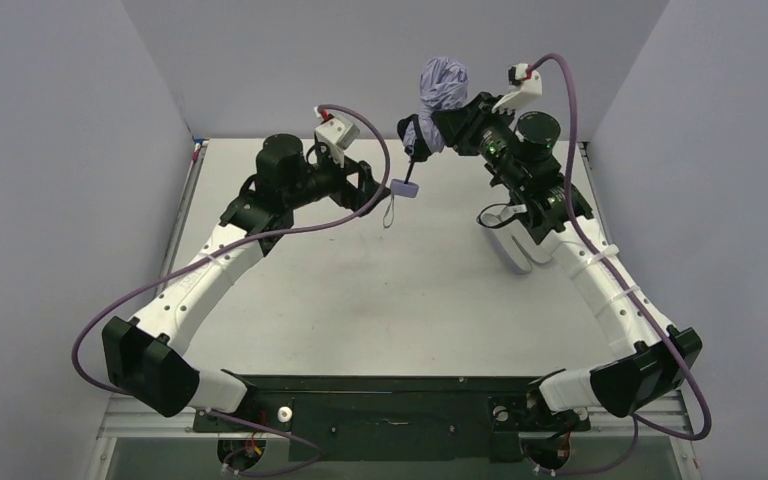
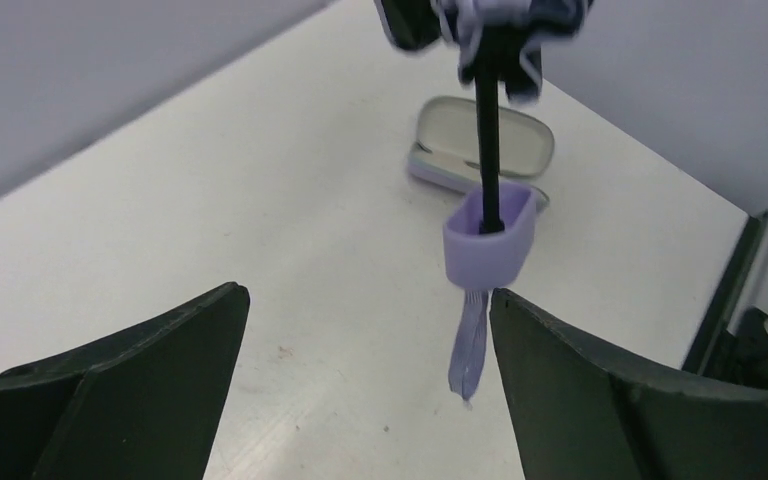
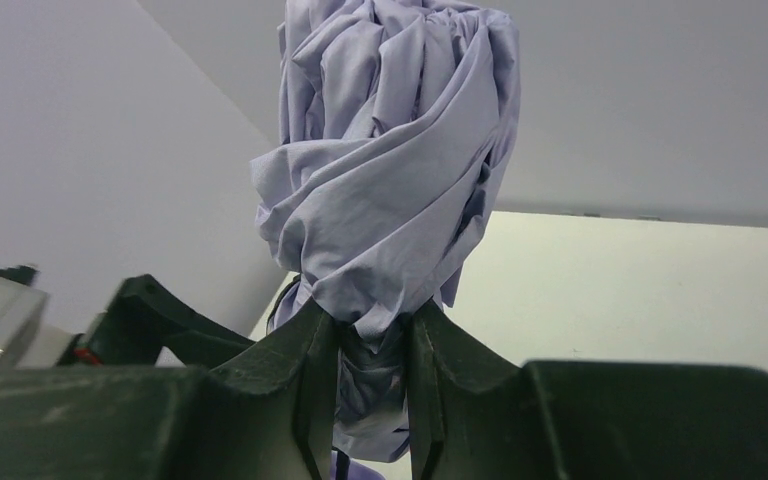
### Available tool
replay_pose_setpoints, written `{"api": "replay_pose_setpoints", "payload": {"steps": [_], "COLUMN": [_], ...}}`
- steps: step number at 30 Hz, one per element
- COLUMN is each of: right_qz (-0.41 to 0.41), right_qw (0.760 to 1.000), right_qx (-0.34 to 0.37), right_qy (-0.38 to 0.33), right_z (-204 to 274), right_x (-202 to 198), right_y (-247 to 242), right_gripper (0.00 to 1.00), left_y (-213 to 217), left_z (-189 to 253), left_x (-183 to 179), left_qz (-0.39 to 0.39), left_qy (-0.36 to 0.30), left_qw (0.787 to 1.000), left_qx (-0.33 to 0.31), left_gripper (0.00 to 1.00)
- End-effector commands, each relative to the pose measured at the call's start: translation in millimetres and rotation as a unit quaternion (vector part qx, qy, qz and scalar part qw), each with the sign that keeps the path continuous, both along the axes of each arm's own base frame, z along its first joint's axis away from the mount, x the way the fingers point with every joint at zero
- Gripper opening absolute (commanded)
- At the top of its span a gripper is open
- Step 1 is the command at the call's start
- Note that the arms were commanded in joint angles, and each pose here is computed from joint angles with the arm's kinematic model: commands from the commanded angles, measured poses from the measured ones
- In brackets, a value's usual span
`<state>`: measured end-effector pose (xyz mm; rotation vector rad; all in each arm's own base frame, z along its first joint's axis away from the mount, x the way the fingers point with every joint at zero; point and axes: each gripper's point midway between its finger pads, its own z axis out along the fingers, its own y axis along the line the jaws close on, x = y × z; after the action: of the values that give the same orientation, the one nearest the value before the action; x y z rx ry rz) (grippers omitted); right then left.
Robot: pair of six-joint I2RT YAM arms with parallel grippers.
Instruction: Open the umbrella
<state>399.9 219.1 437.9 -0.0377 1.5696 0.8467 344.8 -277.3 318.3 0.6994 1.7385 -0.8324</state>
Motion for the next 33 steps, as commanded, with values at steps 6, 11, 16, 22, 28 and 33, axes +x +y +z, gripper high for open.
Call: {"api": "replay_pose_setpoints", "payload": {"steps": [6, 11, 16, 22, 28, 33], "right_qz": [-0.171, -0.193, -0.195, -0.193, -0.206, -0.231], "right_qw": [0.985, 0.980, 0.980, 0.980, 0.978, 0.972], "right_qx": [-0.006, -0.011, -0.003, 0.012, 0.014, 0.008], "right_qy": [0.031, 0.042, 0.038, 0.038, 0.034, 0.028], "right_z": [2, -6, -4, -2, 1, 4], "right_x": [5, 6, 3, -2, -5, -6], "right_y": [-31, -33, -32, -32, -39, -50], "right_gripper": [0.00, 0.00, 0.00, 0.00, 0.00, 0.00], "left_y": [-10, -37, -59, -74, -73, -71], "left_z": [81, 71, 50, 27, 1, -27], "left_x": [30, 28, 27, 32, 49, 44], "left_qz": [0.135, 0.138, 0.141, 0.158, 0.201, 0.203], "left_qy": [-0.130, -0.148, -0.133, -0.118, -0.105, -0.092], "left_qw": [0.982, 0.979, 0.980, 0.977, 0.967, 0.962], "left_qx": [-0.013, 0.023, 0.052, 0.079, 0.118, 0.158], "left_gripper": [0.86, 0.78, 0.77, 0.74, 0.62, 0.56]}}
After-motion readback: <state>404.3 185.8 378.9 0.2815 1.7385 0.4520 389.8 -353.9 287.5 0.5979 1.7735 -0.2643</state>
